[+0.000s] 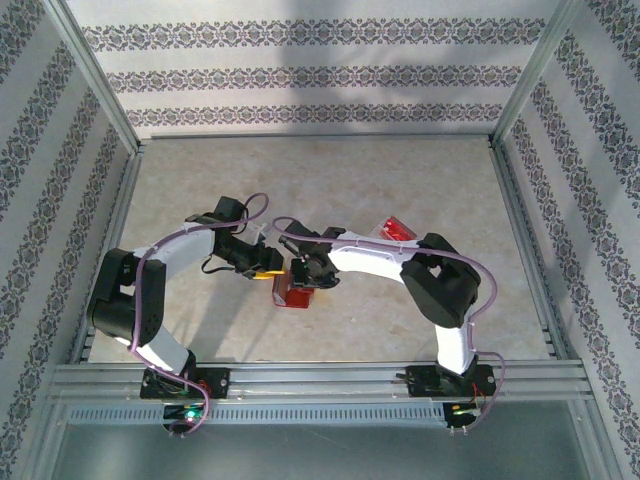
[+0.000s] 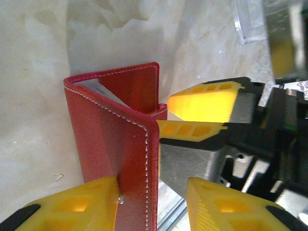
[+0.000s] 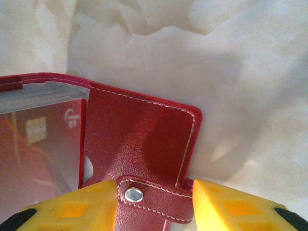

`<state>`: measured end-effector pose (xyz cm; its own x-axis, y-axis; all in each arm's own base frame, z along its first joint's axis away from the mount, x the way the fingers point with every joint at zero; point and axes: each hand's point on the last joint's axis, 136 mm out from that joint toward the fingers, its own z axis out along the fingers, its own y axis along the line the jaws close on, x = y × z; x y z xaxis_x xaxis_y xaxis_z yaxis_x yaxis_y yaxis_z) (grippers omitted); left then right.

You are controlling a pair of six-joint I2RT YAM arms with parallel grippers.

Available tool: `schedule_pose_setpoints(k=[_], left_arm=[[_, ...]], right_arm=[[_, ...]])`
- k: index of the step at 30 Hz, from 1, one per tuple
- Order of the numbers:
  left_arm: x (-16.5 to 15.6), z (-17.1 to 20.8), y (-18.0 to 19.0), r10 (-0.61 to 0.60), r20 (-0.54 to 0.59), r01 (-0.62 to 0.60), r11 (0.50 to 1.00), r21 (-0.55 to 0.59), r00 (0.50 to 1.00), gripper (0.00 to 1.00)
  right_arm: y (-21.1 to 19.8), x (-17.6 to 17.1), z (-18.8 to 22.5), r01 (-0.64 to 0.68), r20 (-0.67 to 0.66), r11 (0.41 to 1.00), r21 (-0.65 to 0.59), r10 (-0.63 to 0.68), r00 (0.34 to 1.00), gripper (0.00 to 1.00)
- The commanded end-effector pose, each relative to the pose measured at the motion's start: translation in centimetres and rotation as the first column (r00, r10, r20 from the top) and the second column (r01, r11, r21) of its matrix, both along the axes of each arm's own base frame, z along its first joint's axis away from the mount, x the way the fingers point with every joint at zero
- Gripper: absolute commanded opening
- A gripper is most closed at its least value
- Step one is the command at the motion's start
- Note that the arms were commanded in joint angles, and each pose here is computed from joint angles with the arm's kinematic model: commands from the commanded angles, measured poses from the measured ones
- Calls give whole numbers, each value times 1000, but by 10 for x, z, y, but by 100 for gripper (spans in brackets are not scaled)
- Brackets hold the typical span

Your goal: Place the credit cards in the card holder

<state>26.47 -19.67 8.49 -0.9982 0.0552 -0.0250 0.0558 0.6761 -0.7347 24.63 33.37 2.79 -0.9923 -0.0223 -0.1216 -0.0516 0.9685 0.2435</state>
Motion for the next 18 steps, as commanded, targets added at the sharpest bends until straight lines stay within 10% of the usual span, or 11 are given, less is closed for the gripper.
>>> schedule_pose_setpoints(k=[1,18], left_arm=[[1,7,-8,-12,17,12,999,-36,1000,40],[0,7,-7,-11,20,11,999,-31,1000,37]], right_arm=[[3,-1,-4,-16,2,999,-33,16,1000,47],[-5,-13,-17,-65,-15,985,-159,64,998,55]])
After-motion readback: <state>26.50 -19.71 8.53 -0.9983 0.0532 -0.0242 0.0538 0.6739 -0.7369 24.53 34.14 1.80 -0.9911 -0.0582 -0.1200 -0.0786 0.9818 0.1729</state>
